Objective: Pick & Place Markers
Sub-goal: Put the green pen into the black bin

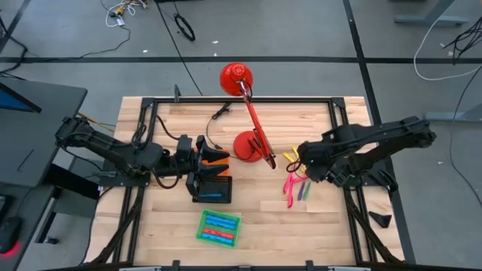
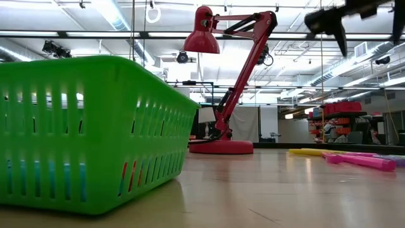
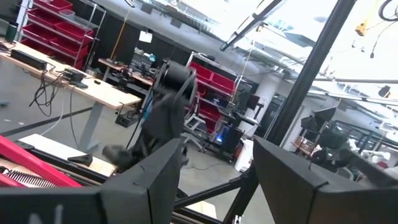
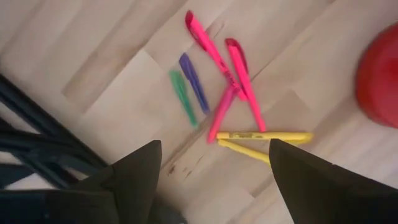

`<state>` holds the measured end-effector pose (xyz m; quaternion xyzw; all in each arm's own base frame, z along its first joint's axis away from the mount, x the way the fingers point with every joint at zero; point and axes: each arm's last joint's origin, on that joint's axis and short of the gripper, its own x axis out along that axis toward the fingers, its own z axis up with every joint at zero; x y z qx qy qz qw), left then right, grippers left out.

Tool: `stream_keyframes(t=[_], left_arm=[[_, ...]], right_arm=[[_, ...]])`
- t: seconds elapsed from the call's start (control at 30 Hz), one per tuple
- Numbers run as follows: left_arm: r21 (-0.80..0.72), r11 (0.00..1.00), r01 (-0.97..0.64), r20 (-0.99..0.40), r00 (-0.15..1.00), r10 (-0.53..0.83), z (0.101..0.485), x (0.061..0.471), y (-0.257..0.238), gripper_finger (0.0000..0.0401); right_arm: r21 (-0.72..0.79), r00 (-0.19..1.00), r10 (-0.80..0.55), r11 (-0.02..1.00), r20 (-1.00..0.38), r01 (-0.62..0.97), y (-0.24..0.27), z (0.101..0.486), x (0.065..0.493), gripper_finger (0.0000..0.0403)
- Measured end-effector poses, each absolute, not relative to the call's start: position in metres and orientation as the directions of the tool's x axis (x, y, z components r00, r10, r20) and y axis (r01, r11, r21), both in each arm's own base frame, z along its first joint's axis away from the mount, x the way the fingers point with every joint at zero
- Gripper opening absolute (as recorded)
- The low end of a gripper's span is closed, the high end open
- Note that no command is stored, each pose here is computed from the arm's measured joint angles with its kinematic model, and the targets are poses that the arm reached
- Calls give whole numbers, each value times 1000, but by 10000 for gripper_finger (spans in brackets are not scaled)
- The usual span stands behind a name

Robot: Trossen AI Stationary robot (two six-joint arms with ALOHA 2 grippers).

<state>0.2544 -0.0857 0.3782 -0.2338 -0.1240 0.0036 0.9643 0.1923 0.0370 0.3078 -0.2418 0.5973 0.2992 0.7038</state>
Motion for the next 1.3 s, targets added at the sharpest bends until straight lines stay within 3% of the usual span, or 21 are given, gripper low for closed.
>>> stream_keyframes(t=[0.57,0.77,1.1,1.3], left_arm=[[-453,890,53,239,969,64,378,254,-86,208],[-459,887,55,239,969,64,378,254,-86,208],[-459,887,54,239,969,65,378,254,-86,208],[-459,887,54,239,969,65,378,254,-86,208]], right_arm=[[79,15,127,702,-992,-708,35,192,176,300],[130,19,199,708,-980,-694,36,170,171,300],[87,93,226,675,-970,-733,44,150,168,300],[103,76,231,672,-970,-734,44,141,163,300]])
